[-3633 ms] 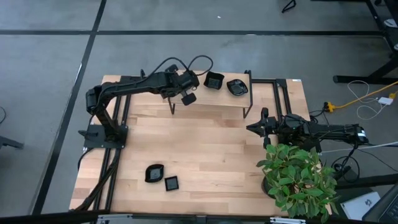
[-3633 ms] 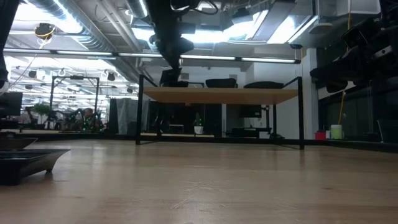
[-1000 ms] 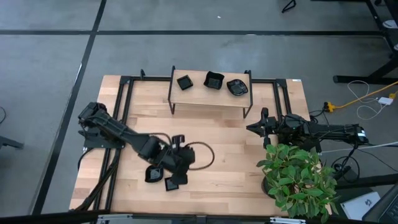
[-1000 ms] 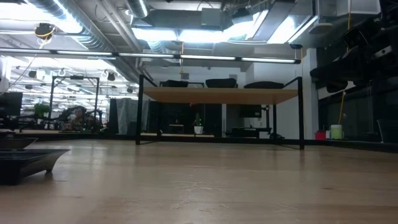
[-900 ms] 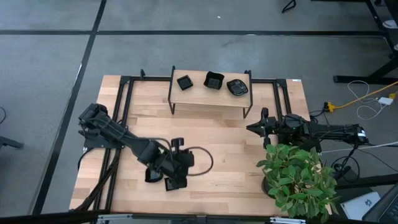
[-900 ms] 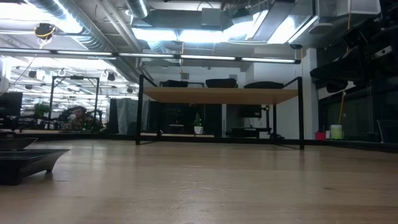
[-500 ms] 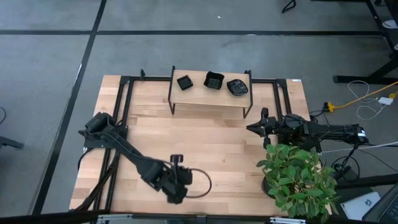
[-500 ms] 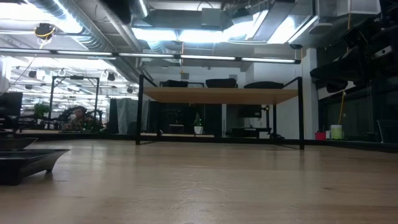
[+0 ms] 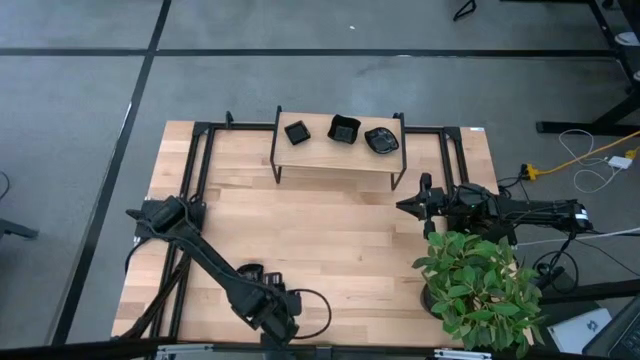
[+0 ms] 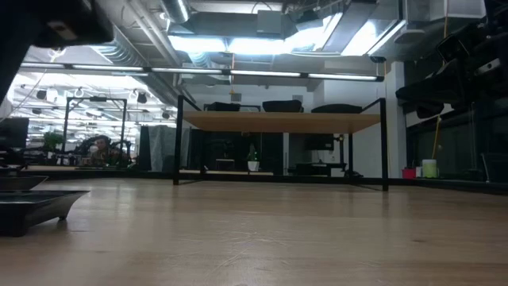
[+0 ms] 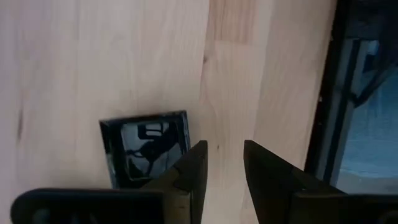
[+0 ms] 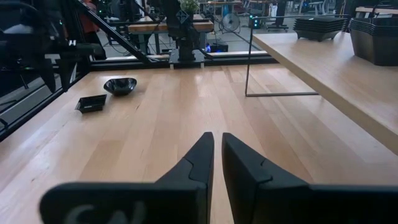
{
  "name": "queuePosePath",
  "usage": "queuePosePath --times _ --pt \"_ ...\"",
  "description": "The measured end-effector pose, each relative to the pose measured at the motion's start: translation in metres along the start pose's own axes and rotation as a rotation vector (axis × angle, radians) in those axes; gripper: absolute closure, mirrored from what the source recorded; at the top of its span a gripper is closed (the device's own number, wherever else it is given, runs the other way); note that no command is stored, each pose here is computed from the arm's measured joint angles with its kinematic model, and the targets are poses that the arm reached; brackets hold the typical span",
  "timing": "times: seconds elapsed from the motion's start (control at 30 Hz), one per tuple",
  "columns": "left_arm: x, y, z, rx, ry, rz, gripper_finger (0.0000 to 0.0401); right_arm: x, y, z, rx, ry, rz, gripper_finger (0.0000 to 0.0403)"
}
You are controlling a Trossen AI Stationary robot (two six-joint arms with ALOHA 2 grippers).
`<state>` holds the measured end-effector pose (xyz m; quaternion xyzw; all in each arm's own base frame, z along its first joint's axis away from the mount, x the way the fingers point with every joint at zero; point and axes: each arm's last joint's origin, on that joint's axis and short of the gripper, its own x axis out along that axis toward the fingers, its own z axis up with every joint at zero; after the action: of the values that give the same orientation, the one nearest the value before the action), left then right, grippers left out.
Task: Pick & Place Mini shaped plates
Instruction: Stack the square plate on top of the square plate on the shelf
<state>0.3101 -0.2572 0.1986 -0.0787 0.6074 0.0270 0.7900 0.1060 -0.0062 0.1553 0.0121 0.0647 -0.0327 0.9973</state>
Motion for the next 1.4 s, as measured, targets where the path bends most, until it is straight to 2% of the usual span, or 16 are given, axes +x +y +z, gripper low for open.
queuePosePath --times 0.53,0.87,1.07,1.17,1.33,1.4 --pt "0.028 0.004 -0.006 -0.077 0.077 0.111 0.0304 0.000 0.000 0.000 0.000 0.001 0.000 0.0369" --pt "0.048 0.004 -0.010 -0.070 0.114 0.162 0.0304 0.000 0.000 0.000 0.000 0.000 0.000 0.0369" --pt "0.049 0.005 -0.010 -0.079 0.112 0.170 0.0306 0.000 0.000 0.000 0.000 0.000 0.000 0.0369" --pt "0.049 0.005 -0.010 -0.083 0.110 0.173 0.0326 0.000 0.000 0.000 0.000 0.000 0.000 0.0369" --pt "0.049 0.004 -0.010 -0.080 0.112 0.170 0.0389 0.000 0.000 0.000 0.000 0.000 0.000 0.0369" --pt "0.049 0.005 -0.010 -0.077 0.113 0.170 0.0393 0.000 0.000 0.000 0.000 0.000 0.000 0.0369"
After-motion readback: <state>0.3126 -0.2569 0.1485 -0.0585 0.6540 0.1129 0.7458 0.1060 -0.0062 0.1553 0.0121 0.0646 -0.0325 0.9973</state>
